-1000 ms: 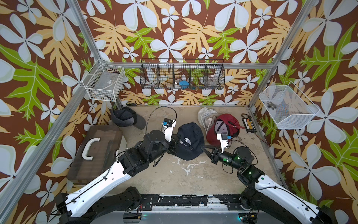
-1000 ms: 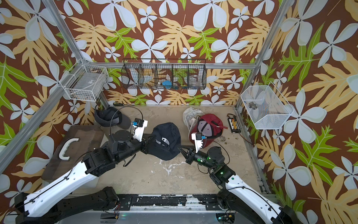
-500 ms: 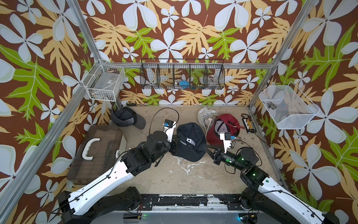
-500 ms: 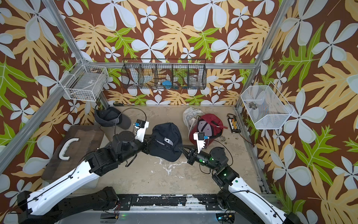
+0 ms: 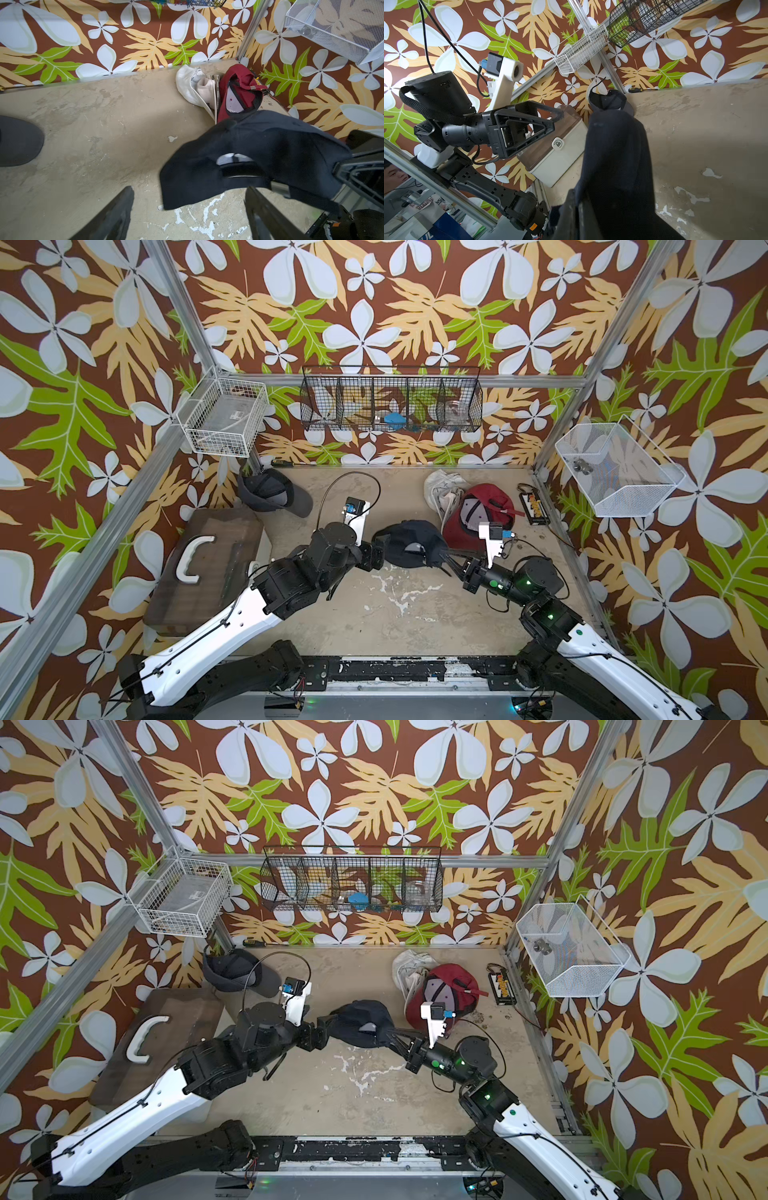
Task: Open the adjustable buckle of the baseball cap
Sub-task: Pick up the baseball cap, then open the adjustable buckle on the baseball cap.
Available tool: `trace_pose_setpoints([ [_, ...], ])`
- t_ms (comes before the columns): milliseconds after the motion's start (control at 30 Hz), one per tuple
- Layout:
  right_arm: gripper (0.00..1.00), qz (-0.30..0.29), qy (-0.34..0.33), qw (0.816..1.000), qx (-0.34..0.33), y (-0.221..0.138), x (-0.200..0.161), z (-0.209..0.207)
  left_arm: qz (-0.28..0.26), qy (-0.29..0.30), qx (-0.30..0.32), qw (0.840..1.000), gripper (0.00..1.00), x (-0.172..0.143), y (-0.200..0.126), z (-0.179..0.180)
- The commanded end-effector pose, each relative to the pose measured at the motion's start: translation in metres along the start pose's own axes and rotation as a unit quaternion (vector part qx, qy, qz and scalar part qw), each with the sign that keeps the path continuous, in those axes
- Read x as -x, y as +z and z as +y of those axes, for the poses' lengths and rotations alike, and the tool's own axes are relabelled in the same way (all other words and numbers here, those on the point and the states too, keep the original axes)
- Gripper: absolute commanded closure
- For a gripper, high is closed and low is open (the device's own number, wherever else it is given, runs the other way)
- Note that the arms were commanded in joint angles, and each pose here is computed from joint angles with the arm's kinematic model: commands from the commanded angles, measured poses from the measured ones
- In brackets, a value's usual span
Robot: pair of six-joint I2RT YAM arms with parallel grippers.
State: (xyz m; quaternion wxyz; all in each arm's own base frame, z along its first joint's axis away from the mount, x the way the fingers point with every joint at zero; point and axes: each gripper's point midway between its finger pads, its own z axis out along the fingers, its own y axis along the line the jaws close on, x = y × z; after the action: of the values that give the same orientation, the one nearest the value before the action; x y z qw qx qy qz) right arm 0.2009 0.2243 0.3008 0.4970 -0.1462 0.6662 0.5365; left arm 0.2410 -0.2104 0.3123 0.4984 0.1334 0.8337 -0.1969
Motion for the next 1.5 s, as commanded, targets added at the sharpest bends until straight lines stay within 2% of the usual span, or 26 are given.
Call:
trace_pose_setpoints([
  [0, 1.0, -0.03, 0.005, 0.999, 0.011, -0.004, 0.013, 0.005, -0.001, 0.011, 0.019, 1.0, 0.14, 0.0, -0.006, 0.009],
  [233, 1.0, -0.027, 0.008, 1.0, 0.014, -0.003, 0.014, 0.006, 0.009, 0.012, 0.014, 1.0, 0.13, -0.006, -0.002, 0.006],
  [367, 1.0, -0.027, 0.011, 1.0, 0.01, -0.003, 0.012, 0.003, 0.01, 0.001, -0.022, 1.0, 0.2, -0.005, -0.001, -0.007],
  [467, 1.0, -0.03, 0.018, 0.999, 0.012, -0.003, 0.011, 0.001, 0.011, -0.006, -0.066, 0.998, 0.31, -0.005, -0.001, -0.023],
  [700, 1.0, -0.03, 0.026, 0.999, 0.017, -0.001, 0.011, 0.001, 0.009, -0.014, -0.109, 0.994, 0.39, -0.006, -0.001, -0.037],
  [1100, 1.0, -0.015, 0.036, 0.999, -0.003, 0.013, 0.007, -0.014, 0.0, -0.035, -0.145, 0.989, 0.4, -0.003, 0.005, -0.052],
  [1467, 1.0, -0.002, 0.062, 0.998, 0.012, 0.023, -0.003, -0.019, 0.0, -0.042, -0.18, 0.983, 0.43, -0.001, 0.007, -0.067],
])
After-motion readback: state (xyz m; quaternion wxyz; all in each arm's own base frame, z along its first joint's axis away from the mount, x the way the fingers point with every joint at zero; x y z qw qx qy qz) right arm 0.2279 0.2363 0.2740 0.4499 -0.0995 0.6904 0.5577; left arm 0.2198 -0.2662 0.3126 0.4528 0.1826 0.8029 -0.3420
